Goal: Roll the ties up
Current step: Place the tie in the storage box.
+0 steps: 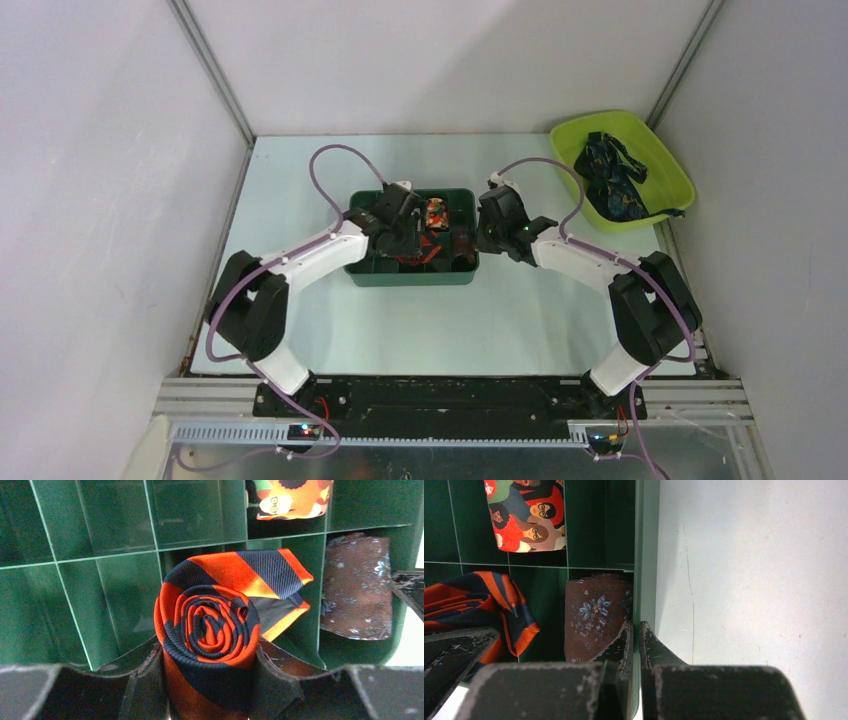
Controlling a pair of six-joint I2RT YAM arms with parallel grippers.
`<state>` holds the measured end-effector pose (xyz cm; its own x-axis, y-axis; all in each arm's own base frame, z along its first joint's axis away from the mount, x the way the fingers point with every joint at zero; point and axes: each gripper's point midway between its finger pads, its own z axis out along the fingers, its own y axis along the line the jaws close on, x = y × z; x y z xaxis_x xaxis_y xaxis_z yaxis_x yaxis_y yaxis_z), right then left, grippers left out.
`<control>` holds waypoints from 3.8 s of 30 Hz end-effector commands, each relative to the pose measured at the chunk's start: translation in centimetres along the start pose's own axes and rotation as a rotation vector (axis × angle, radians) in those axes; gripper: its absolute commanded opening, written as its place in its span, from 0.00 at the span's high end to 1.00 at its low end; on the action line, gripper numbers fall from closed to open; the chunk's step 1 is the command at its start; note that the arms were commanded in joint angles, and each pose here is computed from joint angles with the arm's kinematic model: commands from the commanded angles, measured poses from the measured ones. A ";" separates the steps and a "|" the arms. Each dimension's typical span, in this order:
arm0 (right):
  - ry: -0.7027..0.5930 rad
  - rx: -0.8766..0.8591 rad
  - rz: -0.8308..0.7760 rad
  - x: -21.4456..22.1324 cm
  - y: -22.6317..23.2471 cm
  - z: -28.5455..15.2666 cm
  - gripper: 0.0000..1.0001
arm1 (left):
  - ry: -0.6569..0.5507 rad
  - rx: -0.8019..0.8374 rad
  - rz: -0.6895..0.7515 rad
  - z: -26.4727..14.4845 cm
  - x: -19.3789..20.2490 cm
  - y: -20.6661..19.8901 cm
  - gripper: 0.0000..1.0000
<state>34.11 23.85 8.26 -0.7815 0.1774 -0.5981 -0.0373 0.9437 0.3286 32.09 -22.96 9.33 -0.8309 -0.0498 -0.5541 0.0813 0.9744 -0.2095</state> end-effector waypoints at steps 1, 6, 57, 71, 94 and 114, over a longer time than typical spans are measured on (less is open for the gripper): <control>0.086 0.012 -0.030 2.7 -0.9 0.7 1.00 | 0.006 -0.023 0.033 0.1 -0.6 0.0 1.00; 0.088 0.015 -0.032 2.7 -1.0 0.7 1.00 | 0.032 -0.039 0.045 0.7 -0.1 0.2 1.00; 0.088 -0.039 -0.067 2.8 0.2 0.8 1.00 | 0.002 -0.153 0.101 0.1 -2.7 0.4 0.31; 0.092 -0.042 -0.067 3.0 0.2 1.0 1.00 | -0.008 -0.151 0.096 -0.3 -3.0 0.4 0.31; 0.078 -0.051 -0.064 2.6 0.5 0.8 1.00 | -0.099 -0.130 0.070 -4.7 -5.5 0.2 0.17; -0.128 -0.104 -0.052 -2.7 2.1 -3.7 0.55 | -0.051 -0.082 0.063 -3.7 -3.7 -0.2 0.55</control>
<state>33.39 24.47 9.77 -0.7648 0.1398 -0.6289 -0.1175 0.9295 0.3496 32.92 -21.60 13.79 -0.8075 0.0198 -0.5895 0.0771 0.9944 -0.0723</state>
